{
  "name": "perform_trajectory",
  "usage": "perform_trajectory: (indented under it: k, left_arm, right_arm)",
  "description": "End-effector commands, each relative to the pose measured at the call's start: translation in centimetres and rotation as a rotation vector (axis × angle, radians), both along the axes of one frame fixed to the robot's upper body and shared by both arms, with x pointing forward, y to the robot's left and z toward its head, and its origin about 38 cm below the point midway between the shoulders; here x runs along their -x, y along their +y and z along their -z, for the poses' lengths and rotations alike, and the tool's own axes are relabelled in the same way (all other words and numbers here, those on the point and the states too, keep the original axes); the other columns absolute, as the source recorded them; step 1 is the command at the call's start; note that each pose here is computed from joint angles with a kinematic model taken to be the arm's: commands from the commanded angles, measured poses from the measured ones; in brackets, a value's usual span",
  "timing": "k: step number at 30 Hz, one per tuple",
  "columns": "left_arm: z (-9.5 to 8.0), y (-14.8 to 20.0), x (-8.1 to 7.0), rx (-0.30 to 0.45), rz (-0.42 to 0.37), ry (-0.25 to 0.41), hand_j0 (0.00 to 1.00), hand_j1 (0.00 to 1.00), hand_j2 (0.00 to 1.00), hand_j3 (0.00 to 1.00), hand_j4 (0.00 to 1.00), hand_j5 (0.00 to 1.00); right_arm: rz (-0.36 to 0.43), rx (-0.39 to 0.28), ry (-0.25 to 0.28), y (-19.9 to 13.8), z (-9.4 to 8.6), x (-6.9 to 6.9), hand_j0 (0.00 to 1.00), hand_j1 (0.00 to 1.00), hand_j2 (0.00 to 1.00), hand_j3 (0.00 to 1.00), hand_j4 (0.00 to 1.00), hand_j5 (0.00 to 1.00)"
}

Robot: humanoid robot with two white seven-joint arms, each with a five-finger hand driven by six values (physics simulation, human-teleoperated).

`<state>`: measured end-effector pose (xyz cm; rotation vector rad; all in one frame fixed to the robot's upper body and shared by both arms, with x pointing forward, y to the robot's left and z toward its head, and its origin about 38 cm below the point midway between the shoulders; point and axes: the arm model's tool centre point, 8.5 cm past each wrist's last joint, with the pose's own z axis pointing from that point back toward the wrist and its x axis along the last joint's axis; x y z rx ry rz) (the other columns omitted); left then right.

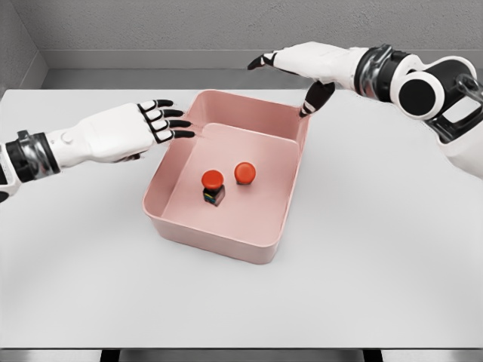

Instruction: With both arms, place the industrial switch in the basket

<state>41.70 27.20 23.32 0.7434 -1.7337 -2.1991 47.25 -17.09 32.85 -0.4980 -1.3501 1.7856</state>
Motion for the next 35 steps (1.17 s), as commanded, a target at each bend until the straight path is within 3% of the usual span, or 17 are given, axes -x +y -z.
perform_trajectory:
  k: [1,5,9,11,13,16,19,21,30,35]
  left_arm:
    - [-1.6,2.5,0.2,0.033,-0.043,0.014,1.0,1.0,1.0,1.0,1.0,1.0]
    - [-2.5,3.4,0.3,0.087,-0.061,0.029,1.0,1.0,1.0,1.0,1.0,1.0]
    - [-2.6,5.7,0.9,0.096,-0.109,0.055,1.0,1.0,1.0,1.0,1.0,1.0]
    - [-2.3,7.5,1.4,0.079,-0.15,0.066,1.0,1.0,1.0,1.0,1.0,1.0]
    - [-2.1,8.1,1.4,0.079,-0.167,0.069,1.0,1.0,1.0,1.0,1.0,1.0]
    - [-2.7,11.5,0.9,0.098,-0.264,0.059,1.0,1.0,1.0,1.0,1.0,1.0]
    - [-2.3,12.3,0.8,0.098,-0.29,0.069,1.0,1.0,1.0,1.0,1.0,1.0]
    - [-2.3,12.3,0.8,0.094,-0.29,0.072,1.0,1.0,1.0,1.0,1.0,1.0]
    - [-2.0,12.1,1.0,0.093,-0.283,0.078,1.0,1.0,1.0,1.0,1.0,1.0]
    - [-2.1,12.0,1.0,0.095,-0.283,0.079,1.0,1.0,1.0,1.0,1.0,1.0]
  right_arm:
    - [0.037,0.017,-0.048,-3.5,-1.6,-0.1,1.0,1.0,1.0,1.0,1.0,1.0]
    - [0.078,0.021,-0.064,-7.3,-1.8,0.2,1.0,1.0,1.0,1.0,1.0,1.0]
    - [0.011,0.067,-0.045,-8.4,0.4,1.4,1.0,1.0,1.0,1.0,1.0,1.0]
    - [-0.036,0.077,-0.032,-7.6,1.5,3.1,1.0,1.0,1.0,1.0,1.0,1.0]
    - [-0.081,0.09,-0.035,-7.8,1.9,3.6,1.0,1.0,1.0,1.0,1.0,1.0]
    - [-0.094,0.1,-0.02,-9.8,3.1,4.5,1.0,1.0,1.0,1.0,1.0,1.0]
    - [-0.107,0.108,-0.01,-11.5,3.9,5.4,1.0,1.0,1.0,1.0,1.0,1.0]
    - [-0.089,0.105,-0.005,-13.1,4.3,6.0,1.0,1.0,1.0,1.0,1.0,1.0]
    - [-0.138,0.126,0.014,-13.9,5.5,7.0,1.0,1.0,1.0,1.0,1.0,1.0]
    - [-0.126,0.119,0.015,-14.3,5.6,7.1,1.0,1.0,1.0,1.0,1.0,1.0]
